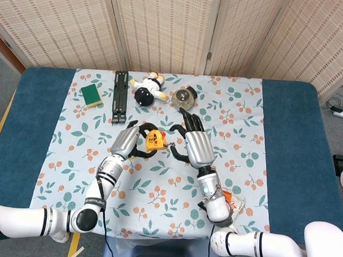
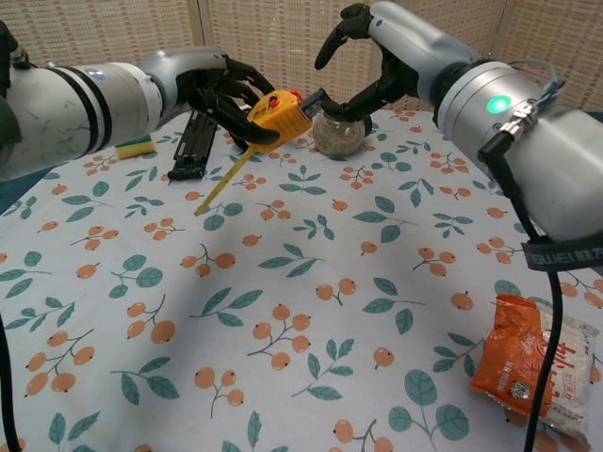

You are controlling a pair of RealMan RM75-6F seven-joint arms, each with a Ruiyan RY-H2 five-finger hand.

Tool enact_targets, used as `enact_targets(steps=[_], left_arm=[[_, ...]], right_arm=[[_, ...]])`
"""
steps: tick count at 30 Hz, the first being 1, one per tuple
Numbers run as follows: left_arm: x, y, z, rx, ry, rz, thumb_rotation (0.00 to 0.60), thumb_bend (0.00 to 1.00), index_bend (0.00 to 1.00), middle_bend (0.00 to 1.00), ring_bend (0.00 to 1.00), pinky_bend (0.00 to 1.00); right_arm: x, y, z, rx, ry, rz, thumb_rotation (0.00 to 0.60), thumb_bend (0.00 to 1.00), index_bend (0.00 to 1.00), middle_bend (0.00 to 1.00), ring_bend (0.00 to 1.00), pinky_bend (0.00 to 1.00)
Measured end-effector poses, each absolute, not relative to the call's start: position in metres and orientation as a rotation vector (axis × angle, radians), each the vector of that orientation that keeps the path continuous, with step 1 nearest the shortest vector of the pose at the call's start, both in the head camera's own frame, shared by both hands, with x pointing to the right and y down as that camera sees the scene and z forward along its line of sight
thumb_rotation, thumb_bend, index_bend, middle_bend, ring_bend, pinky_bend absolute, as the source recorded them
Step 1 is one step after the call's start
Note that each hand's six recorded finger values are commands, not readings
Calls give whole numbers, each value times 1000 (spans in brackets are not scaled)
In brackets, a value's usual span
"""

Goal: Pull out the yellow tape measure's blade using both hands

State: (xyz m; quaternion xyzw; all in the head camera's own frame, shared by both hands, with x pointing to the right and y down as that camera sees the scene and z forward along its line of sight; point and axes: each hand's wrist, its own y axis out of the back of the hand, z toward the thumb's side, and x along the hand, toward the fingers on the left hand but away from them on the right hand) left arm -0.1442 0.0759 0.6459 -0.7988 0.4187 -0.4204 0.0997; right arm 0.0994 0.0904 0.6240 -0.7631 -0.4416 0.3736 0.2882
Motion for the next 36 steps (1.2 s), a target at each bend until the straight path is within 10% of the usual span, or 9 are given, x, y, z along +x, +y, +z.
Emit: enact_targets(steps=[12, 36], left_arm=[[-154, 74, 652, -2346, 1255, -1265, 600, 357, 596, 533, 407, 42], [-262, 78, 705, -2077, 1151, -1441, 600, 357, 595, 533, 404, 47]], right_arm=[[103, 88, 619, -2023, -1198, 999, 600, 544, 684, 155, 88, 0], [201, 74, 558, -1953, -1318, 997, 600, 543, 703, 174, 96, 0]])
